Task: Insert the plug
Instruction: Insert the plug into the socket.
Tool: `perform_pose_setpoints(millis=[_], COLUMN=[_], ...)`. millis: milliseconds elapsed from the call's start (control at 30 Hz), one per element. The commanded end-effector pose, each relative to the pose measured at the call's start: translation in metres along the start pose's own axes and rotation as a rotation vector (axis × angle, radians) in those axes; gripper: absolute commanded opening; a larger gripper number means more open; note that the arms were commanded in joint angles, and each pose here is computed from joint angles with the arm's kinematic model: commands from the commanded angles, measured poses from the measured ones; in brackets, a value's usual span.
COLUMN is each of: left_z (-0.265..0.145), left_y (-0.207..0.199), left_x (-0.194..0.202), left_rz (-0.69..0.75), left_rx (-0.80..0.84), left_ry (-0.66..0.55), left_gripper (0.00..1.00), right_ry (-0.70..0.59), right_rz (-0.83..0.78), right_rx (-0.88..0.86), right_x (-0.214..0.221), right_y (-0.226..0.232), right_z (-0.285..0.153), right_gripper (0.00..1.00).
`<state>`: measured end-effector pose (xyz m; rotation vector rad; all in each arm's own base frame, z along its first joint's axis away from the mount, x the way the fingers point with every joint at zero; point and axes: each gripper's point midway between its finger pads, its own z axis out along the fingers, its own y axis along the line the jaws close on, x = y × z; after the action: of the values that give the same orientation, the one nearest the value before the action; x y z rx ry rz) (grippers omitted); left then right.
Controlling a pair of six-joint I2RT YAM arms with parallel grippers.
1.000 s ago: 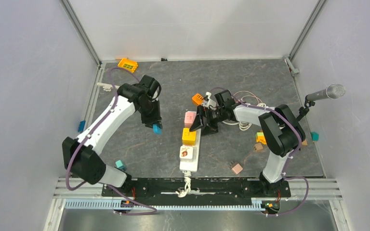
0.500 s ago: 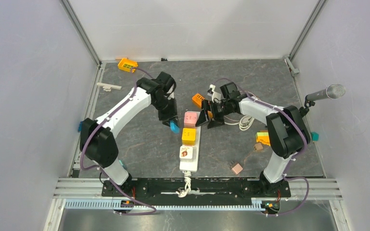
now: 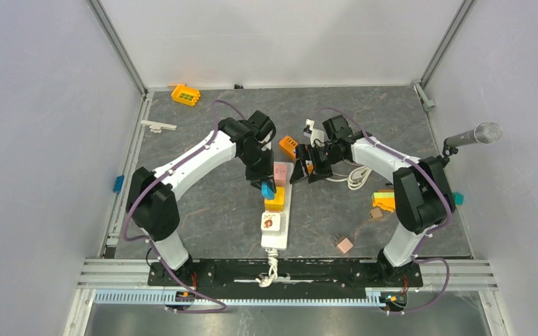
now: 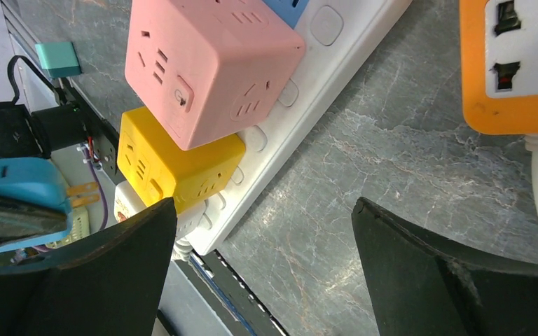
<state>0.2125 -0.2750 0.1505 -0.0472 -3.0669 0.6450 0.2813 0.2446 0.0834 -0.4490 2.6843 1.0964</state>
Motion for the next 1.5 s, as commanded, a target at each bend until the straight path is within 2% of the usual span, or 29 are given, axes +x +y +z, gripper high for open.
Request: perform_pose_setpoints(millis=[0,733,1200,1467], left_z=[0.003,0.024,0.032,0.037], left_y=[-0.005,0.008,0.017,0.008], left_x=[-0.012,-0.016,-0.017,-0.023], left_rz=[0.023,0.079,0.072,0.077], left_rx=[-0.001,-0.084,-0.158,-0.171], left_ry=[-0.032,-0.005,-0.010,-0.005], left_gripper=[0.02,0.02,0.02,0.02], right_ry=[-0.034,-0.012,-0.011,-0.016], right_rz=[-0.072,-0.069,-0.072,-0.078], right_rx=[0.027,0.059,0.081,0.090], right_x=[-0.018,0.004,0.005,0.002], right_y=[0.004,-0.005,-0.009,-0.009], right_z=[-0.012,-0.015,-0.016,-0.016], right_gripper=[0.98,0.98,0.98,0.98])
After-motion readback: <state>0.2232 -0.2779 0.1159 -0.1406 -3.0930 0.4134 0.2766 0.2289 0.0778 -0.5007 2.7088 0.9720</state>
